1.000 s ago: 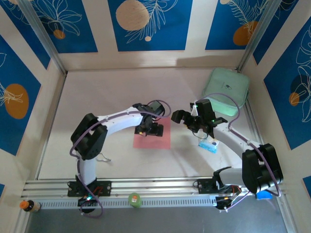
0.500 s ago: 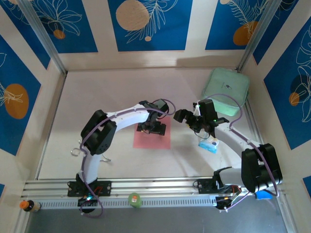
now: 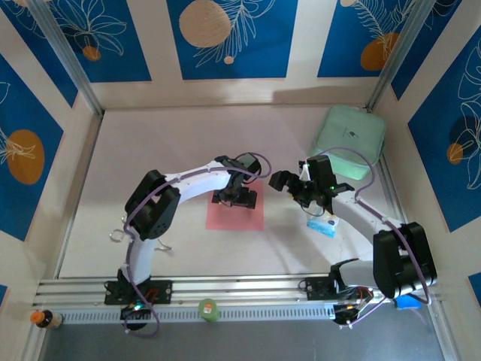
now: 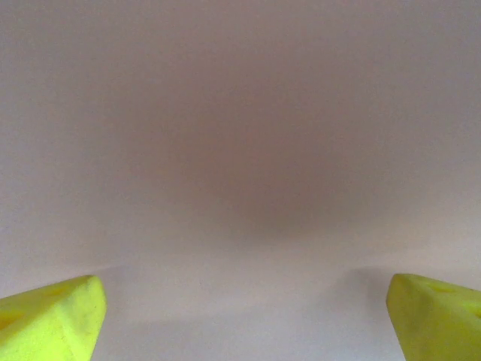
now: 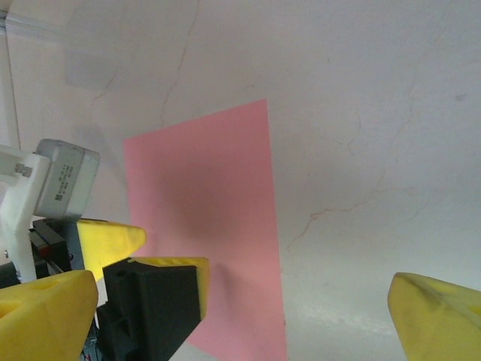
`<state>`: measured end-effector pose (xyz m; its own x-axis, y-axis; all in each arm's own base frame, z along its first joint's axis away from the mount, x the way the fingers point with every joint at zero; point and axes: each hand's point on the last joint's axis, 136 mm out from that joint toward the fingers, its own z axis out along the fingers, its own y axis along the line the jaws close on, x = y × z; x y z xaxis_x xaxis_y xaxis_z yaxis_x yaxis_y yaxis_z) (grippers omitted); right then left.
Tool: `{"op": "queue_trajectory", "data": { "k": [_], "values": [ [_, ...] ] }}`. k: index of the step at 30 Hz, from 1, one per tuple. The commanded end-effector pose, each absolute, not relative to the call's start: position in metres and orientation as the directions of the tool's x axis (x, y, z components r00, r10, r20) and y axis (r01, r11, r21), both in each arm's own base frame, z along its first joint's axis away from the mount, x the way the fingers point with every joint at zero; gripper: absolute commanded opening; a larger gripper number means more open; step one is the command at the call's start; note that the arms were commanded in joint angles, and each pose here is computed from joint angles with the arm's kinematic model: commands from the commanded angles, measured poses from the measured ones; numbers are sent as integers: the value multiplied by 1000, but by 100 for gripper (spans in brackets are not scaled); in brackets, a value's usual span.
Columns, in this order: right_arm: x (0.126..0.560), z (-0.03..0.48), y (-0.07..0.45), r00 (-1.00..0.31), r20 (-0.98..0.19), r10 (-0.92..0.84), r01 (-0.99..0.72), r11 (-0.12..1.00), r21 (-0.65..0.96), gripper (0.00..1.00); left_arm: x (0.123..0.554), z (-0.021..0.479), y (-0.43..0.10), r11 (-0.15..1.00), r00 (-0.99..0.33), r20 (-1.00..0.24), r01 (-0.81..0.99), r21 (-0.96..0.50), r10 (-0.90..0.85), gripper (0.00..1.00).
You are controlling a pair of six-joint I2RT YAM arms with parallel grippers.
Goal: Fold a paper plane with a square sheet of paper (pick it up from the middle)
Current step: First fold the square sheet of paper in half at the center of the table.
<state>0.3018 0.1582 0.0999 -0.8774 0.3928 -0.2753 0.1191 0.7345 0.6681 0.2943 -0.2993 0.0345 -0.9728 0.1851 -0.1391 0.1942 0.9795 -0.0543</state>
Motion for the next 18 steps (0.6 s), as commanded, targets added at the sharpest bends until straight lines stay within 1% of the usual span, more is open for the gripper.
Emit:
{"op": "queue_trajectory", "data": {
  "k": [1, 7, 18],
  "values": [
    [296, 98, 160, -887, -242, 393, 135, 722, 678, 99, 300, 31, -295, 989, -984, -128, 130, -63, 122, 96],
    [294, 99, 159, -885, -242, 398, 140, 723, 676, 99, 300, 27, -294, 996, -992, -112, 65, -63, 58, 96],
    [294, 95, 159, -887, -238, 396, 144, 725, 673, 99, 304, 24, -297, 997, -993, -109, 50, -60, 43, 96]
  ]
}}
